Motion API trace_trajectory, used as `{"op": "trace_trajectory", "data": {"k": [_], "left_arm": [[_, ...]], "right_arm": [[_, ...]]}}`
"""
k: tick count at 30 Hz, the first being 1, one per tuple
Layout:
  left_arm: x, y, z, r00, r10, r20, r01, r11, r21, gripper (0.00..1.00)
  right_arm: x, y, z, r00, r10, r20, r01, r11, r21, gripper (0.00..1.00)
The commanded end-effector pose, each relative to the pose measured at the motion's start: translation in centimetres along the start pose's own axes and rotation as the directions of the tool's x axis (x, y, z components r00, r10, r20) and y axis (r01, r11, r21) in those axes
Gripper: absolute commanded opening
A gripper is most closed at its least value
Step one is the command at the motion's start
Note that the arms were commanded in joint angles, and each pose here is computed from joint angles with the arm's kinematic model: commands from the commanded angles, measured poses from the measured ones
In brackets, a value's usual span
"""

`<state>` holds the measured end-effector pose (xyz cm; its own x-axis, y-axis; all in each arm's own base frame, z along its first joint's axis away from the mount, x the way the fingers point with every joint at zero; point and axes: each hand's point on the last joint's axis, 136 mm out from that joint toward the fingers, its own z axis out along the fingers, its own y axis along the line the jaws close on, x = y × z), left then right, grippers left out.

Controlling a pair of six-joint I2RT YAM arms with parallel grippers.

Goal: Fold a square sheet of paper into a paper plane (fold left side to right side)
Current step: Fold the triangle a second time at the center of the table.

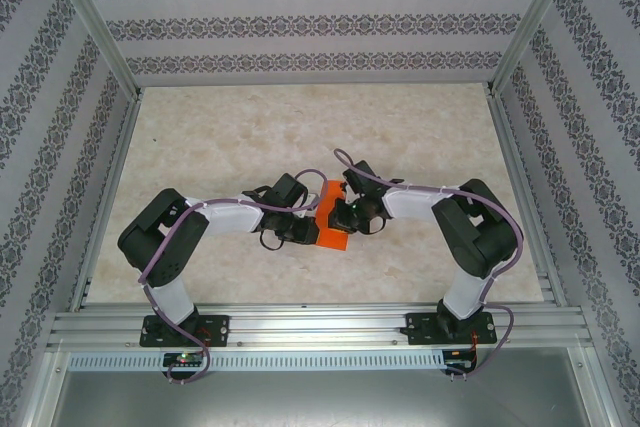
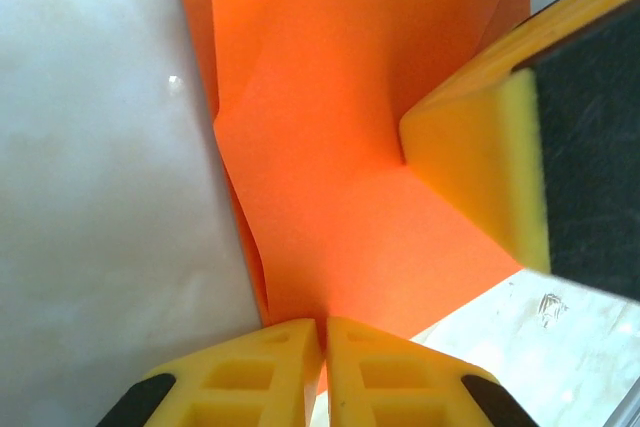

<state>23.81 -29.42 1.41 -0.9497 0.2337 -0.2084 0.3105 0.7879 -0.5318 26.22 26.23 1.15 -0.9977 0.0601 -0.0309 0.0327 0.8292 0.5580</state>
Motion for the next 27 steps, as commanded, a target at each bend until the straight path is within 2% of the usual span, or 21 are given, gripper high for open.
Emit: {"op": "trace_trajectory", "data": {"k": [1,18,27], "left_arm": [[3.4,4.8,1.8,0.995,-0.064,-0.077,0.050,0.983,-0.176,0.15],[3.7,4.8,1.6,0.995,-0.069,-0.071,0.056,0.983,-0.174,0.15],[2.2,2.9,0.5,0.999,-0.048,-0.025,0.045,0.992,-0.120,0.18]], "right_arm": [[-1.3,-2.5,-1.0,0.999,0.006,0.052,-0.011,0.995,0.098,0.12],[-5.2,-6.2,-3.6,0.990,0.072,0.123,-0.086,0.990,0.115,0.13],[-5.2,-6.0,-3.6,0.991,0.071,0.112,-0.082,0.992,0.097,0.13]]}}
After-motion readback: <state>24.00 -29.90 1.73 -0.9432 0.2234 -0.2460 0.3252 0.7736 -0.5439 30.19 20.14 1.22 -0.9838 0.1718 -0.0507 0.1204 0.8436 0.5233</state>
